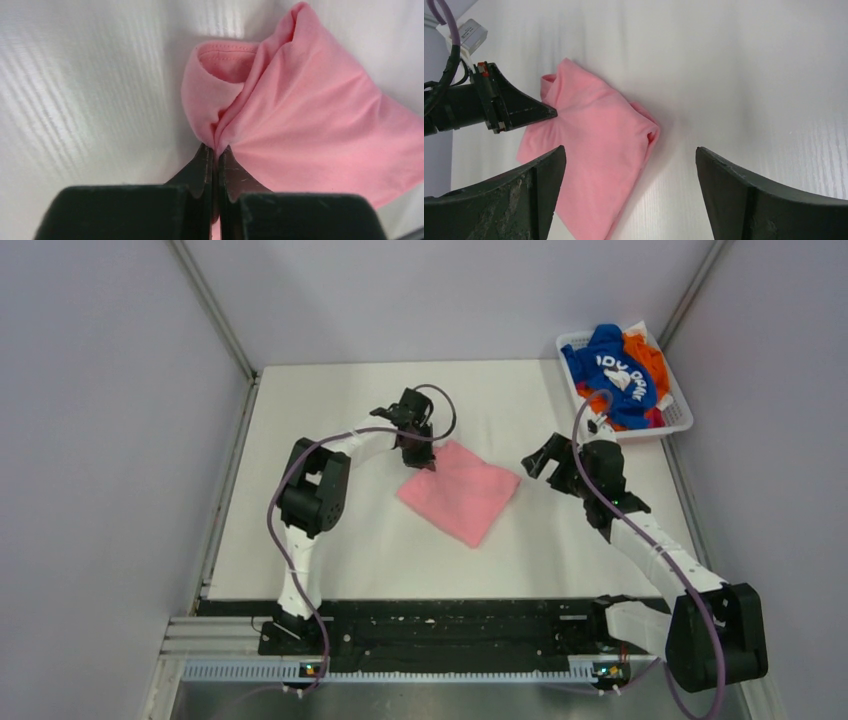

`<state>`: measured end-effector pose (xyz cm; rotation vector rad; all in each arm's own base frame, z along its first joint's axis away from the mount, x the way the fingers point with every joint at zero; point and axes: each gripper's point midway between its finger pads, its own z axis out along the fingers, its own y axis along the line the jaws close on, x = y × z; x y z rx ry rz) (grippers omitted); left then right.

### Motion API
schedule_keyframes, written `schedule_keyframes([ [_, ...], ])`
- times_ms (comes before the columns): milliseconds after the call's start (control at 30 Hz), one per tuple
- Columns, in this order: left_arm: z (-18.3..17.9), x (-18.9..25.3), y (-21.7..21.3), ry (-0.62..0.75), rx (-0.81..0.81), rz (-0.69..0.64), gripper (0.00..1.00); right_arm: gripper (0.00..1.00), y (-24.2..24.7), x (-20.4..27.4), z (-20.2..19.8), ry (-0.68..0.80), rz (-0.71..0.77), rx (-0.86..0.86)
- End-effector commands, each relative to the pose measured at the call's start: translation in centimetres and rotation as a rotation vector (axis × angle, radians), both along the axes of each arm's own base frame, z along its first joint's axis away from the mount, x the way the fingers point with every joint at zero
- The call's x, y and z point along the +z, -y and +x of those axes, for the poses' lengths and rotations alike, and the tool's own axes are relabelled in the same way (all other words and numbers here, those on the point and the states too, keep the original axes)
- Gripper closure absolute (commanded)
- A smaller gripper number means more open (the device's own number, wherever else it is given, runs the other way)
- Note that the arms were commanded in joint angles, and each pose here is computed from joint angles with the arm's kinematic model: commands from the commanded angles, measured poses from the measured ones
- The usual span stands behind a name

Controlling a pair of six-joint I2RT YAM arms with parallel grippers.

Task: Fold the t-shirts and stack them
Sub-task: Put the neatly folded tshirt into the corner of the board with the left arm

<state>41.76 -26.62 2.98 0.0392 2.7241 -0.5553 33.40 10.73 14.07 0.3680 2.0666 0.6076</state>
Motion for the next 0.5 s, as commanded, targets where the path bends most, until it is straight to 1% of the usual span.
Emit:
schedule_keyframes([
  [0, 2.4, 0.6, -6.7, 0.09, 0.21, 0.248, 1.0, 0.01, 1.4, 1.0, 0.4, 0.052, -0.048, -0.049],
  [100, 4.3, 2.6, -11.8, 0.144, 0.345, 0.298, 1.0, 0.01, 1.8, 1.1, 0.6, 0.059, -0.066, -0.067],
  [233, 7.5, 4.3, -19.4, 0.236, 0.515, 0.445, 1.0, 0.01, 3.5, 1.2, 0.8, 0.059, -0.11, -0.153],
  [300, 9.2, 4.9, -22.7, 0.256, 0.566, 0.489, 1.0, 0.01, 4.1, 1.4, 0.9, 0.07, -0.126, -0.18],
  [367, 11.3, 5.7, -25.4, 0.282, 0.588, 0.494, 1.0, 0.01, 4.7, 1.6, 1.0, 0.083, -0.153, -0.207],
  [467, 13.5, 6.5, -29.8, 0.31, 0.606, 0.564, 1.0, 0.01, 6.2, 1.6, 0.9, 0.083, -0.198, -0.268],
])
